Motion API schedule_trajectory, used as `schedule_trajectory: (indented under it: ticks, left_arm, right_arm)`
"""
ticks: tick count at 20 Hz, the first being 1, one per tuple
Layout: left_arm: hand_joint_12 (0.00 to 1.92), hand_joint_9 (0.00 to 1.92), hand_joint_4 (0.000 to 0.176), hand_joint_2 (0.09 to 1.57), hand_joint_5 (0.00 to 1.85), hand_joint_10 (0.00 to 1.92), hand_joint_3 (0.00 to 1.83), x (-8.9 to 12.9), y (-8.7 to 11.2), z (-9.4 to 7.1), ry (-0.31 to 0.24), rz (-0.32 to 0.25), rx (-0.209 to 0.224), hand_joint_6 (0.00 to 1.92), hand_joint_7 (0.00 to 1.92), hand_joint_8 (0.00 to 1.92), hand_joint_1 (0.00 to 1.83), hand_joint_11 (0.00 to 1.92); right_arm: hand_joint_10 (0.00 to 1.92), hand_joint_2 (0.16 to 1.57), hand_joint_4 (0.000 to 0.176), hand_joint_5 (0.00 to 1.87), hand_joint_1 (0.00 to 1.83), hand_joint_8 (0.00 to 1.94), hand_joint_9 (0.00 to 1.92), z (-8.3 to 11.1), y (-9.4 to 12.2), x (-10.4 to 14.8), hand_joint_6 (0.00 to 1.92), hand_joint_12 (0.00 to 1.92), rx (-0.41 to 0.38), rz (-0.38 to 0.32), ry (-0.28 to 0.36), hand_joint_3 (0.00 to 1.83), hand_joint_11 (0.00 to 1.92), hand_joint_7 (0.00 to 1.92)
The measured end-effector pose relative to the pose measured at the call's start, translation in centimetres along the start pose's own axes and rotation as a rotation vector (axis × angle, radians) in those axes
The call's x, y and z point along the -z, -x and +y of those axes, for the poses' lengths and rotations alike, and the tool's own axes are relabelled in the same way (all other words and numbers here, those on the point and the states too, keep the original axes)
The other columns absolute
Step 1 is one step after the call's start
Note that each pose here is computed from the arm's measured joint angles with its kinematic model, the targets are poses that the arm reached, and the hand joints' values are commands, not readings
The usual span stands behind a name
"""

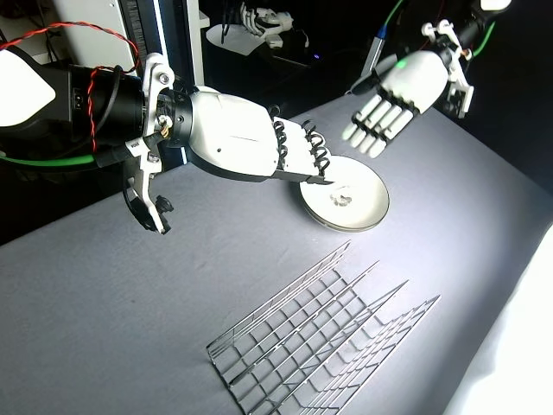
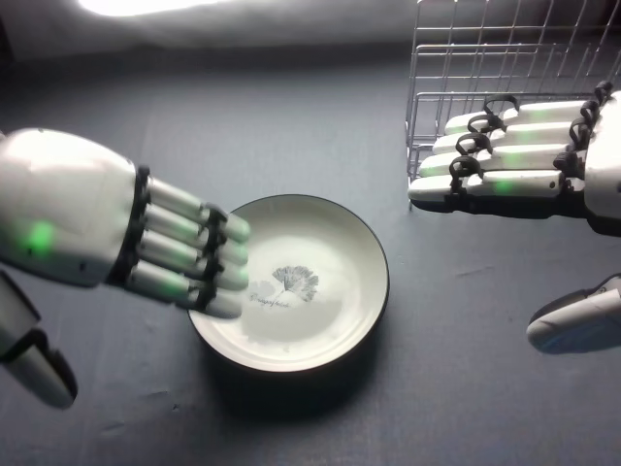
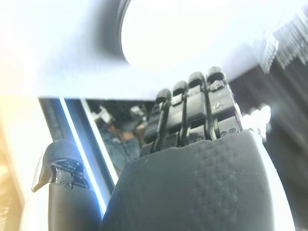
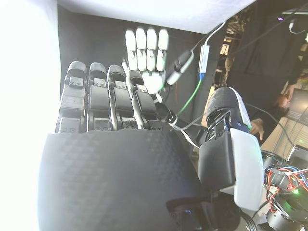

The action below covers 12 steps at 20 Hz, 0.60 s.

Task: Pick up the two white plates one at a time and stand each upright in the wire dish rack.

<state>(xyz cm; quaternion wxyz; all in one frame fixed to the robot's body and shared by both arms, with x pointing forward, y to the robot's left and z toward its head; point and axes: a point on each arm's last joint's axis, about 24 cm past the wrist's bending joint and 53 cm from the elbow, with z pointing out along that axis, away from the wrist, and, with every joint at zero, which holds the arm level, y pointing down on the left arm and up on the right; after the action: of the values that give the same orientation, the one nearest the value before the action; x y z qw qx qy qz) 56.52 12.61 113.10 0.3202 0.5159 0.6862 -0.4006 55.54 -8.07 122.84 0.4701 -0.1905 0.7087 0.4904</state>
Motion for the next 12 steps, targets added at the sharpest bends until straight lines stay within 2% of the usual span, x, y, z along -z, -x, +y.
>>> schedule_trajectory:
  ticks: [4, 10, 12]
  left_arm:
    - [0.00, 0.00, 0.000, 1.06, 0.00, 0.00, 0.00, -0.3, -2.3, 0.5, -0.006, 0.049, 0.034, 0.00, 0.00, 0.00, 0.00, 0.00]
    - [0.00, 0.00, 0.000, 1.06, 0.00, 0.00, 0.00, -0.5, -2.8, 1.2, -0.012, 0.058, 0.022, 0.00, 0.00, 0.00, 0.00, 0.00]
    - [0.00, 0.00, 0.000, 1.06, 0.00, 0.00, 0.00, -0.8, -2.9, 1.9, -0.005, 0.061, 0.016, 0.00, 0.00, 0.00, 0.00, 0.00]
  right_arm:
    - [0.00, 1.14, 0.000, 0.00, 0.00, 0.00, 0.00, 0.0, 0.0, 0.0, 0.00, 0.00, 0.000, 0.000, 0.001, 0.00, 0.00, 0.00]
    - [0.00, 1.13, 0.000, 0.00, 0.00, 0.00, 0.00, 0.1, 0.0, 0.0, 0.00, 0.00, 0.001, -0.001, 0.005, 0.00, 0.00, 0.00]
    - [0.00, 1.14, 0.000, 0.00, 0.00, 0.00, 0.00, 0.1, 0.0, 0.0, 0.00, 0.00, 0.001, -0.001, 0.005, 0.00, 0.00, 0.00]
